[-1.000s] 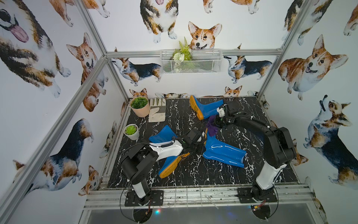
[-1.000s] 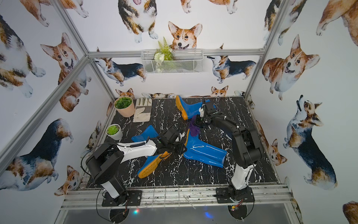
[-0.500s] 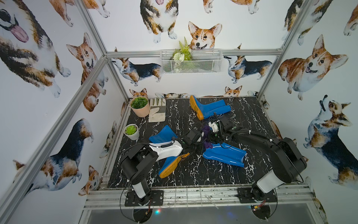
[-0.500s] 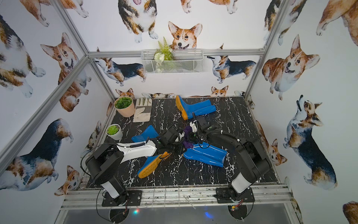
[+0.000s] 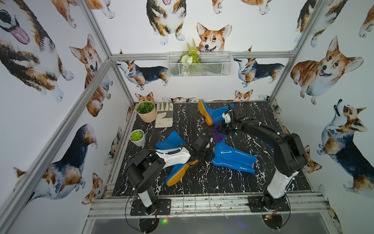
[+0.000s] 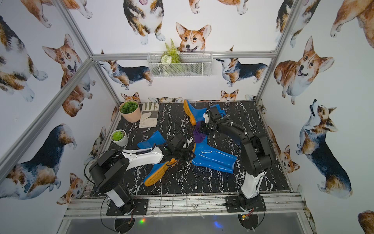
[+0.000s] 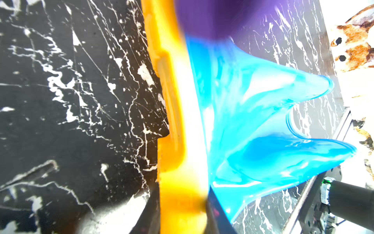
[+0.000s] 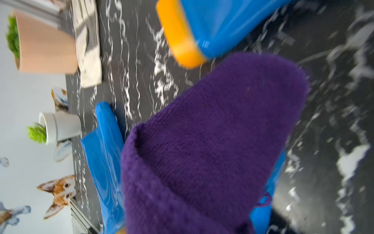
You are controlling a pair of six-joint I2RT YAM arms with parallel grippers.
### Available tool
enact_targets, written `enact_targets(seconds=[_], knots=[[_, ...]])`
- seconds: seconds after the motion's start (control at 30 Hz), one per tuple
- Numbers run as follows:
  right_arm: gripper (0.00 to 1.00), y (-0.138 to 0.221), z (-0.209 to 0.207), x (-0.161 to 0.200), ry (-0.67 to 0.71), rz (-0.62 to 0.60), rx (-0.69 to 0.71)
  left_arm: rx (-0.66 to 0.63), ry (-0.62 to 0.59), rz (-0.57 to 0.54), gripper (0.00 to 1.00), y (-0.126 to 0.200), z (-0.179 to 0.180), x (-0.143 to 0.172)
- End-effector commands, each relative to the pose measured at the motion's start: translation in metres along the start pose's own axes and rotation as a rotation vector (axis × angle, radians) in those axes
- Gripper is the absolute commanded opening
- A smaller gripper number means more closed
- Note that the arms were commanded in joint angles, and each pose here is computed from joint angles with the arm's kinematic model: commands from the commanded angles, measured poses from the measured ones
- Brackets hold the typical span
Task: Wipe the rubber boots with a cloth
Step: Wipe the dirt off the rubber boot.
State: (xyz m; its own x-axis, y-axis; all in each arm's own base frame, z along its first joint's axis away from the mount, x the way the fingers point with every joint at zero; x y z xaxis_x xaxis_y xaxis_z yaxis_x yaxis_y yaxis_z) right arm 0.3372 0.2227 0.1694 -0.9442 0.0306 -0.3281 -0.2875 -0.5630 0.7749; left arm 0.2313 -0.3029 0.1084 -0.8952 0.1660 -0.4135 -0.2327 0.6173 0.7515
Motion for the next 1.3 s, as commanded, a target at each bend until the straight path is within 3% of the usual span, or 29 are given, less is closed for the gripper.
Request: enact_targets(seconds=[0.0, 0.13, 0.23, 0.4, 0.47, 0.63, 0.77, 0.9, 1.03, 1.27], knots=[[0.0, -0.005, 0.013, 0.048, -0.015, 0.061, -0.018, 0.023, 0.017, 0.021, 0.0, 0.002, -0.002, -0.001], [0.0, -0.013, -0.005, 0.065, -0.098, 0.07, -0.026, 0.016, 0.017, 0.026, 0.0, 0.006, -0.002, -0.003], [0.0, -0.01, -0.032, 0.033, -0.175, 0.053, -0.019, 0.011, 0.025, 0.033, 0.0, 0.008, -0.003, -0.005], [0.0, 0.003, -0.043, -0.031, -0.11, 0.005, 0.046, -0.03, 0.016, 0.039, 0.0, 0.014, -0.004, -0.011], [0.0, 0.008, -0.051, -0.048, -0.145, -0.011, 0.057, -0.075, 0.029, 0.025, 0.0, 0.016, 0.001, -0.014], [0.0, 0.045, -0.059, -0.048, -0.204, -0.073, 0.056, -0.153, 0.096, -0.027, 0.0, 0.02, 0.016, -0.019], [0.0, 0.087, -0.066, -0.014, -0.194, -0.152, 0.113, -0.258, 0.063, -0.039, 0.31, 0.03, 0.021, -0.024], [0.0, 0.111, -0.112, 0.013, -0.385, -0.284, 0.082, -0.305, -0.041, -0.103, 0.53, 0.072, 0.011, -0.029], [0.0, 0.136, -0.13, 0.014, -0.452, -0.352, 0.117, -0.323, -0.243, -0.091, 0.59, 0.091, -0.007, -0.028], [0.0, 0.153, -0.145, 0.015, -0.489, -0.404, 0.189, -0.32, -0.735, -0.039, 0.6, 0.036, -0.089, 0.016]])
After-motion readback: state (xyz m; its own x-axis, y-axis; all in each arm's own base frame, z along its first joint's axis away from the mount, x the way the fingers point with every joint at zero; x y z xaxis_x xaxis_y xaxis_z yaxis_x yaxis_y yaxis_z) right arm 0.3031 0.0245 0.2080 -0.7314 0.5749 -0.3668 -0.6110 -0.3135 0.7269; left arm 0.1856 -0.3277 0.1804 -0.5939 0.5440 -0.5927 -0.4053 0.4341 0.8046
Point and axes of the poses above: each gripper's point midway between its finger pads, its own y axis back along the fingers, its own z axis along the line the jaws close on, x = y × z, the point moved 7 cm from there along y, back along the fingers, and after that the axes turned 4 degrees about y, right-handed, at the moved point
